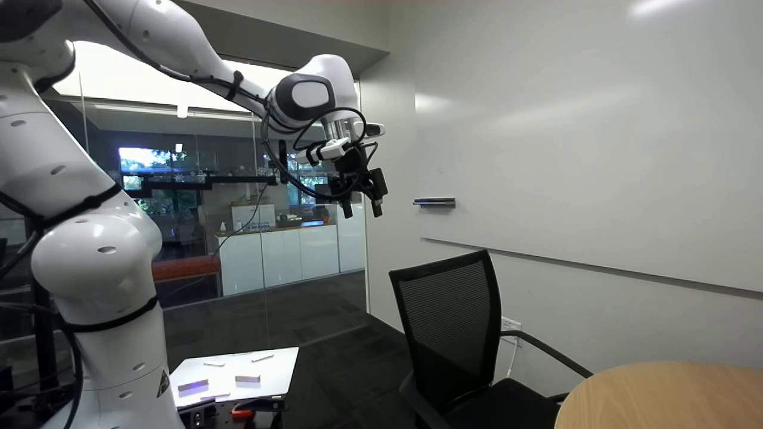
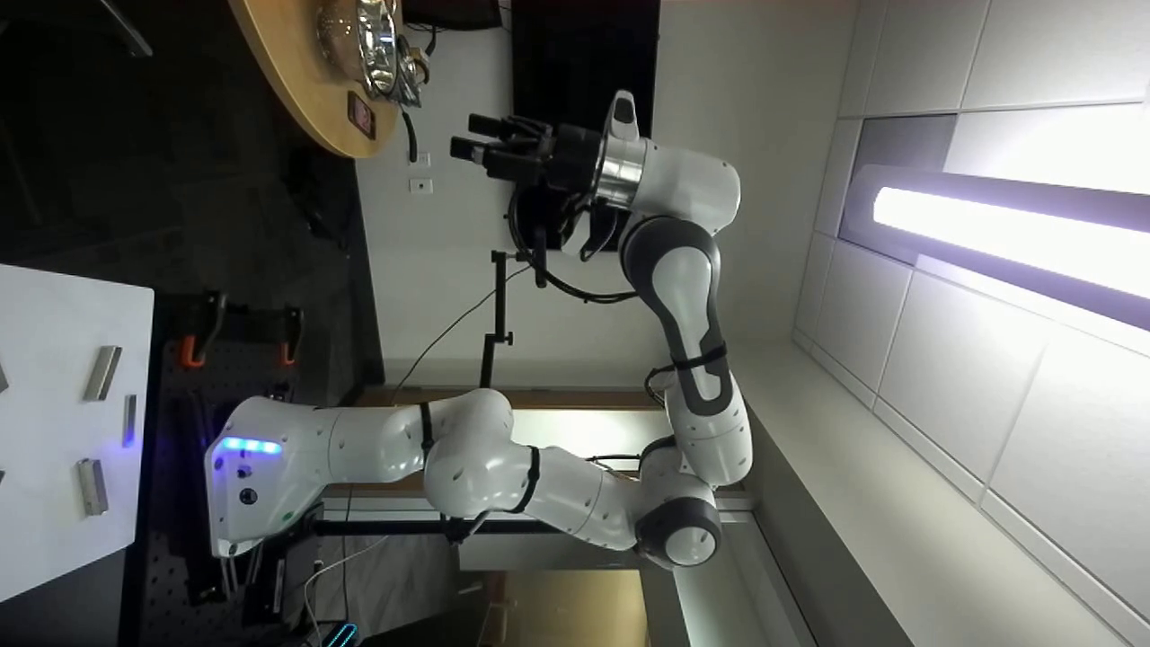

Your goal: Move the black chair forwards.

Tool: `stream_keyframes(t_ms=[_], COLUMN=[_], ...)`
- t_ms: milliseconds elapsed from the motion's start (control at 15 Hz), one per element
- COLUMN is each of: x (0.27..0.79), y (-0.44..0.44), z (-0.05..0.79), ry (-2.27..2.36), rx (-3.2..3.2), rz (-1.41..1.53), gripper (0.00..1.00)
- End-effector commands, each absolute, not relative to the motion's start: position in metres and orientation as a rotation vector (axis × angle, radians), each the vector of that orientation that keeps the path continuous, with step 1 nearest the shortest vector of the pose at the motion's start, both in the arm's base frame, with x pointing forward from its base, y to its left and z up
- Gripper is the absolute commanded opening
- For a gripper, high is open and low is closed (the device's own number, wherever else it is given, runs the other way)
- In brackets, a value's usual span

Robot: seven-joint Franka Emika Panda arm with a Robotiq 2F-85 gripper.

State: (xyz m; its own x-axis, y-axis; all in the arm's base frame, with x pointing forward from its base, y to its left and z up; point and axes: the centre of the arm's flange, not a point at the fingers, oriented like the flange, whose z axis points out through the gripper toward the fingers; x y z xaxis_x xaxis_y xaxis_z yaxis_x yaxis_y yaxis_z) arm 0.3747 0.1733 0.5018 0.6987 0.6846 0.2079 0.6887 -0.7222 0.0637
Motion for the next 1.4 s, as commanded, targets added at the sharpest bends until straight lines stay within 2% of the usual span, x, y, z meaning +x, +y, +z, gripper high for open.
stream_keyframes(t_ms=[0,333,1333], x=[0.399,0.416,0.455], y=[0.219,0.282,0.447], z=[0.503,0.485,0.412], ry=[-1.31,-1.399,-1.222], rx=[-2.825,-2.801,-2.946], rz=[-0.273,-0.214,-0.169], gripper=[1.0,1.0,1.0])
